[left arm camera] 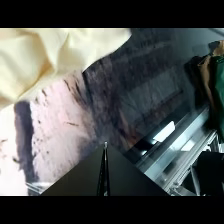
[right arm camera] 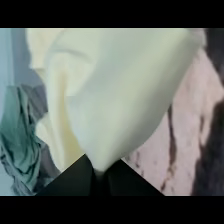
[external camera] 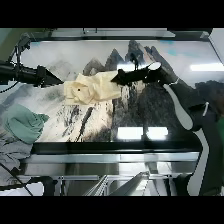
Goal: Fold the shirts.
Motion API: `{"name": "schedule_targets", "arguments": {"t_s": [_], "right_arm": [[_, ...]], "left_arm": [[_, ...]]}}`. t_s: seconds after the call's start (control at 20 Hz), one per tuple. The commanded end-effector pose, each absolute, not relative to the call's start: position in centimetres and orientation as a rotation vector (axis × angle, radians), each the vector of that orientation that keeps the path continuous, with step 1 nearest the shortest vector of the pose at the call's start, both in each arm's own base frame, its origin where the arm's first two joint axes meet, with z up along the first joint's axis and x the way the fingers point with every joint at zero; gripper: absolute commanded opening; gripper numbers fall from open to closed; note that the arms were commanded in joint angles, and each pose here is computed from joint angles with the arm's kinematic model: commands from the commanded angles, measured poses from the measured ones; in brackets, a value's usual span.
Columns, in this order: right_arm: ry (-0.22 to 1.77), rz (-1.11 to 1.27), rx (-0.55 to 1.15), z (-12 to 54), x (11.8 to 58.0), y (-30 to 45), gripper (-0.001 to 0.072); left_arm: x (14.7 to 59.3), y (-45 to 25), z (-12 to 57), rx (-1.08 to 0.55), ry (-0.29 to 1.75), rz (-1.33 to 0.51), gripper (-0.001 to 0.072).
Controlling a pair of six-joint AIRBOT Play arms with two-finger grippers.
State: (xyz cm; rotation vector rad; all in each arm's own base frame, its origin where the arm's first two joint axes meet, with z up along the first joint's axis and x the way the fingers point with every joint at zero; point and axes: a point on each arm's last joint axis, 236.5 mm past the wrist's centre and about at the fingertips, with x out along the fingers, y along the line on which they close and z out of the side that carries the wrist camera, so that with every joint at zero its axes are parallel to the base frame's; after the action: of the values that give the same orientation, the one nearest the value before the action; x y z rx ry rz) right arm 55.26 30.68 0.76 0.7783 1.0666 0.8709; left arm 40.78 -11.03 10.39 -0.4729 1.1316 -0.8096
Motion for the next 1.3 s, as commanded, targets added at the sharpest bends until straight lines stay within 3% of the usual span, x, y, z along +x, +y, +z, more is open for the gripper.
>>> {"name": "schedule_targets", "arguments": {"t_s": [0.0, 0.1, 0.25, 0.45, 0.65, 0.85, 1.05, 1.25], "right_arm": [[0.865, 0.863, 0.773, 13.8, 57.0, 26.2, 0.0018], [0.693, 0.806, 0.701, 22.6, 56.2, 22.1, 0.0019], [0.536, 0.371, 0.687, 28.9, 56.8, 8.5, 0.0019], [0.632, -0.131, 0.729, 26.8, 50.6, -9.5, 0.0019], [0.796, -0.397, 0.867, 22.7, 42.5, -19.7, 0.0019], [1.112, -0.700, 0.881, 18.0, 31.2, -24.2, 0.0020], [1.088, -0.733, 0.911, 18.5, 29.6, -24.3, 0.0019], [1.058, -0.593, 0.917, 20.0, 31.1, -22.0, 0.0019]], "left_arm": [[40.5, -11.1, 10.4, -0.471, 1.140, -0.819, 0.0017], [40.5, -11.1, 10.4, -0.471, 1.139, -0.819, 0.0017], [40.5, -11.1, 10.4, -0.471, 1.139, -0.819, 0.0017], [40.5, -11.1, 10.4, -0.471, 1.139, -0.818, 0.0017], [40.5, -11.1, 10.4, -0.472, 1.140, -0.818, 0.0017], [40.6, -11.1, 10.4, -0.471, 1.137, -0.816, 0.0018], [40.6, -11.1, 10.4, -0.470, 1.137, -0.815, 0.0017], [40.5, -11.1, 10.4, -0.470, 1.140, -0.818, 0.0017]]}}
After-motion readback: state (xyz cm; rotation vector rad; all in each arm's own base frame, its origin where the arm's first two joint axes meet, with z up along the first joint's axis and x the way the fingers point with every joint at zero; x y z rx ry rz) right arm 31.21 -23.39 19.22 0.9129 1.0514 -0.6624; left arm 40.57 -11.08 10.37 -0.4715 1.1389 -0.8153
